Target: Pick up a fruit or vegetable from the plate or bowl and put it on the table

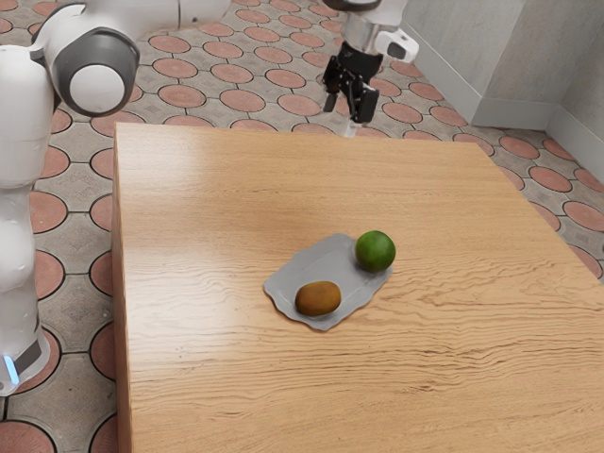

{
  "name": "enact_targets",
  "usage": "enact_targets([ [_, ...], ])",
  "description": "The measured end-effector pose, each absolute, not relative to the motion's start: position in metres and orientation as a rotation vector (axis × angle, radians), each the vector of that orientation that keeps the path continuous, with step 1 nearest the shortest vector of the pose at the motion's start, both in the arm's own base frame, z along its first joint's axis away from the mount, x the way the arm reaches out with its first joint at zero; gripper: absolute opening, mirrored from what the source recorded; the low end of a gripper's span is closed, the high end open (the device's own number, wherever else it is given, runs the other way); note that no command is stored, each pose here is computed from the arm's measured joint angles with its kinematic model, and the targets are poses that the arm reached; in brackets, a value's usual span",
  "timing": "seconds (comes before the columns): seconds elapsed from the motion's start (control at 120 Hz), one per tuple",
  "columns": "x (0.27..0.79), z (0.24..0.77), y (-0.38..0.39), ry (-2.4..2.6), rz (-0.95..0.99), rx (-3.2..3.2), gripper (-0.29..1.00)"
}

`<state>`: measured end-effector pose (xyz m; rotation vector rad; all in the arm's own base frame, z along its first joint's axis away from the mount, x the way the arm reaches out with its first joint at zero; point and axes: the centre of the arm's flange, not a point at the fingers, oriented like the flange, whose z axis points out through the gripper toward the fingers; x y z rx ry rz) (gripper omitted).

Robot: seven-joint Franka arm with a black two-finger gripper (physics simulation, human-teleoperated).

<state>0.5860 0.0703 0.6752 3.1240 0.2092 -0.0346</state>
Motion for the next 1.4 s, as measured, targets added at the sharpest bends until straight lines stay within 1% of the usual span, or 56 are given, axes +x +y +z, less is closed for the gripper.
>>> enact_targets([
  [0.092, 0.588, 0.694, 0.052, 0.161, 0.067, 3.124, 0.70],
  [0.225, 0.590, 0.701, 0.050, 0.157, 0.121, 3.124, 0.70],
  [0.4, 0.592, 0.700, 0.049, 0.161, 0.134, 3.128, 0.70],
  [0.6, 0.597, 0.688, 0.056, 0.214, 0.105, 3.124, 0.70],
  [0.708, 0.595, 0.673, 0.052, 0.252, 0.000, 3.120, 0.70],
  [0.775, 0.592, 0.655, 0.048, 0.269, -0.104, 3.113, 0.70],
  [0.842, 0.580, 0.642, 0.043, 0.285, -0.191, 3.095, 0.70],
  [0.95, 0.553, 0.630, 0.034, 0.309, -0.269, 3.077, 0.70],
  [1.05, 0.543, 0.615, 0.025, 0.319, -0.310, 3.066, 0.70],
  [1.183, 0.547, 0.598, 0.000, 0.283, -0.317, 3.053, 0.70],
  [1.4, 0.544, 0.596, -0.103, 0.059, -0.272, 3.065, 0.70],
])
